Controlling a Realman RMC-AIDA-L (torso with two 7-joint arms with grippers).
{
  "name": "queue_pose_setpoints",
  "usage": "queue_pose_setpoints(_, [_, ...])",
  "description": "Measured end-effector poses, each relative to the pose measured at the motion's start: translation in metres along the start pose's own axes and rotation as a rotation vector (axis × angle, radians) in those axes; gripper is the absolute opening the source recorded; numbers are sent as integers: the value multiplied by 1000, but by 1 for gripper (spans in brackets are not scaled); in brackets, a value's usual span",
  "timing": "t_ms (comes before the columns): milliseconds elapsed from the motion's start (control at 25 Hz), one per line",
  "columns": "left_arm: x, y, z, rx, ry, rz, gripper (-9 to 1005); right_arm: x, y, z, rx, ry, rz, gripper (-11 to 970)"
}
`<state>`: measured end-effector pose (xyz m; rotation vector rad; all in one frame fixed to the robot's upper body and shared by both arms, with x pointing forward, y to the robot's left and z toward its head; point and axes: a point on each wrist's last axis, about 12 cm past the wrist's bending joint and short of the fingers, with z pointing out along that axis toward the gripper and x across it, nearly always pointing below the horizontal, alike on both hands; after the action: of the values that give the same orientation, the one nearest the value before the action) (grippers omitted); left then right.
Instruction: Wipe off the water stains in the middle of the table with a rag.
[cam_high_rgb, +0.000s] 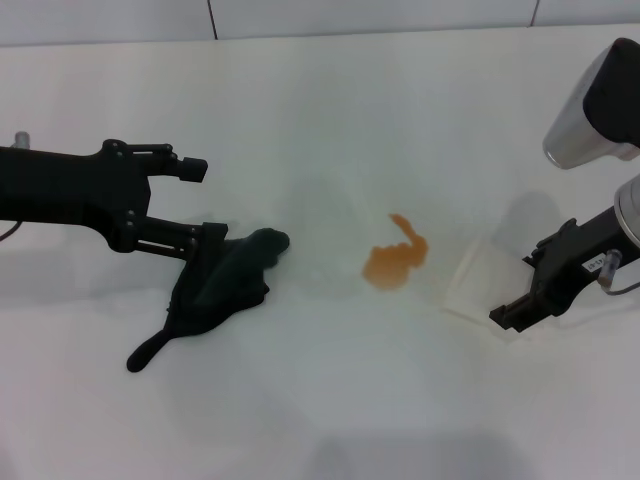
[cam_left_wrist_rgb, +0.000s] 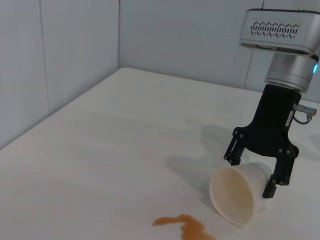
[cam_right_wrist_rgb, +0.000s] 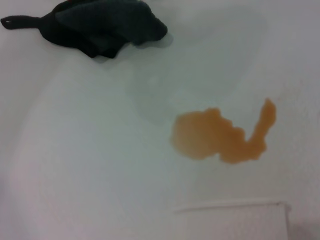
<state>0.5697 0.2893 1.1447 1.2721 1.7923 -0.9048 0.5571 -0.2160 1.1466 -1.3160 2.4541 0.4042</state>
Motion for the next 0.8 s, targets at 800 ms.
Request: queue_pose_setpoints(800, [0, 1, 0, -7, 0, 13, 849, 8, -17, -19, 32, -246, 53, 734])
